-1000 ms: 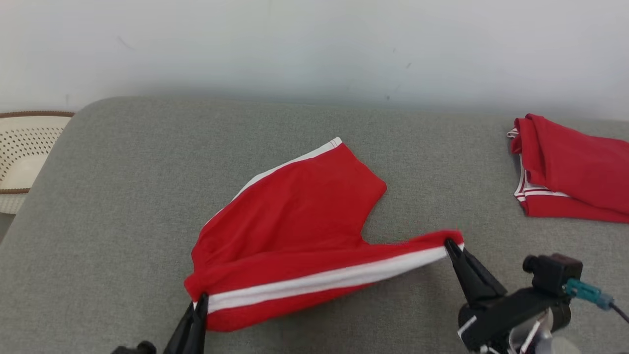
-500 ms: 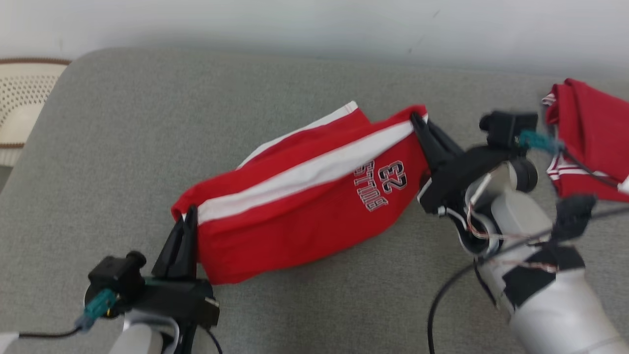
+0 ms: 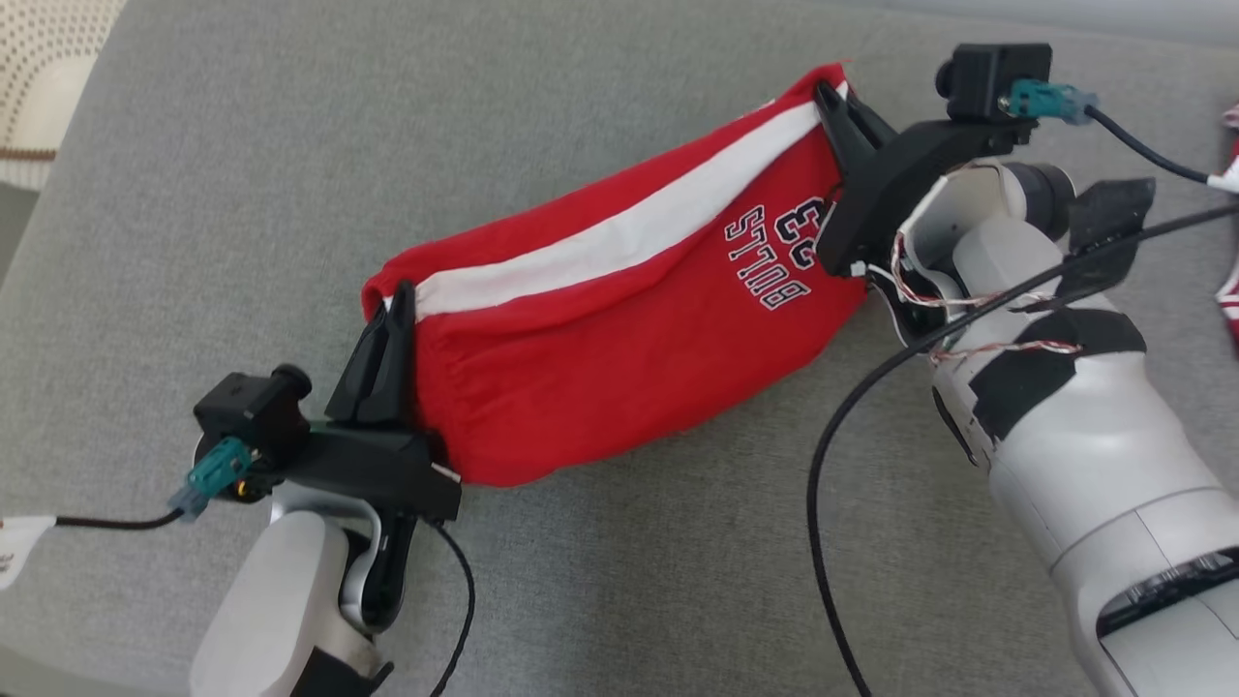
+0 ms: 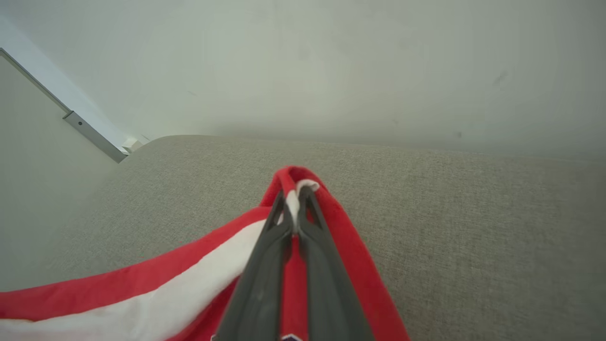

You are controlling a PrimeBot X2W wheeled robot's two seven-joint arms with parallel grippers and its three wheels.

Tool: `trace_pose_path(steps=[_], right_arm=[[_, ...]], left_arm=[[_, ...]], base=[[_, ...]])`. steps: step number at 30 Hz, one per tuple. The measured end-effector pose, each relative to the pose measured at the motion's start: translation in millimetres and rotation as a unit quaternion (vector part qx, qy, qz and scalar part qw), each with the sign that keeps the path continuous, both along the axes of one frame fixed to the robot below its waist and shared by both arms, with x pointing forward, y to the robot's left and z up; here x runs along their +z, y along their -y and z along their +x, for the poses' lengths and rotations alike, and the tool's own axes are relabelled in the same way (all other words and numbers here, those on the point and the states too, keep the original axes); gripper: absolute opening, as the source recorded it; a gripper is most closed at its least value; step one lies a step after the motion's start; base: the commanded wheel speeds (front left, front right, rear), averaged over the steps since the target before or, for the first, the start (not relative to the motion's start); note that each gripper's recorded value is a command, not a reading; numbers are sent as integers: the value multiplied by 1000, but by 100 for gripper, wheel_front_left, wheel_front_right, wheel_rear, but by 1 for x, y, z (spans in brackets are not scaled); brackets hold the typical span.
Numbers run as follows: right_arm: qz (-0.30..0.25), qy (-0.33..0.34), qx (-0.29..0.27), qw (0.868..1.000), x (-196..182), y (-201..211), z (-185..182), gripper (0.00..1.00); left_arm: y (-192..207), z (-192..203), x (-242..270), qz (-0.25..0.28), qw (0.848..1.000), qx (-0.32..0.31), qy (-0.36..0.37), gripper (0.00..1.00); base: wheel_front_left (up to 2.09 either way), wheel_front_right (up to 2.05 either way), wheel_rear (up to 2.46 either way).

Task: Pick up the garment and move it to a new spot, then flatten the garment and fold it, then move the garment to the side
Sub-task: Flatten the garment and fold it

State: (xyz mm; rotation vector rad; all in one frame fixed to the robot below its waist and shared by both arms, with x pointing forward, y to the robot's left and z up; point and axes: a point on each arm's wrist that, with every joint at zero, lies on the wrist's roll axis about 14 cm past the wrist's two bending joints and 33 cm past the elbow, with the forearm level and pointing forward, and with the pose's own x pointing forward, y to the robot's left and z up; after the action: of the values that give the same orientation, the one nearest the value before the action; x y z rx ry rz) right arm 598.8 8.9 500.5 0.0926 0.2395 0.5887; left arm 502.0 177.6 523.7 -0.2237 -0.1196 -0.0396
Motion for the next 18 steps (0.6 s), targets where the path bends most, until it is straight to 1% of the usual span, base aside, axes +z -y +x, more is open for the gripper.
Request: trace_pose_path(steps=[5,8,9,10,11,12,18], right_arm=[[-3,-14,6,1000,-22,-13,12,0],[-10,-27,11,1000,-39,-19,12,0],[-9,-28,11,1000,-41,-20,13,22],[-7,-25,12,1000,-40,-22,14,89],[-7,-24,12,1000,-40,-23,15,100],[-7,-26,12,1000,-41,-23,14,100],[-4,-19,5,1000,-30,-17,9,100]], left_arm=[[-5,11,-13,9,1000,4,-16,0],[-8,12,-24,15,999,5,-29,0],[-9,12,-26,16,999,6,-33,0],[-11,12,-27,17,999,8,-34,42],[-13,12,-27,18,999,11,-34,87],[-14,12,-26,19,999,13,-34,100],[-19,0,-23,18,999,24,-33,100]], base=[[0,0,0],[0,0,0],[0,0,0],[0,0,0],[0,0,0],[0,0,0],[0,0,0]])
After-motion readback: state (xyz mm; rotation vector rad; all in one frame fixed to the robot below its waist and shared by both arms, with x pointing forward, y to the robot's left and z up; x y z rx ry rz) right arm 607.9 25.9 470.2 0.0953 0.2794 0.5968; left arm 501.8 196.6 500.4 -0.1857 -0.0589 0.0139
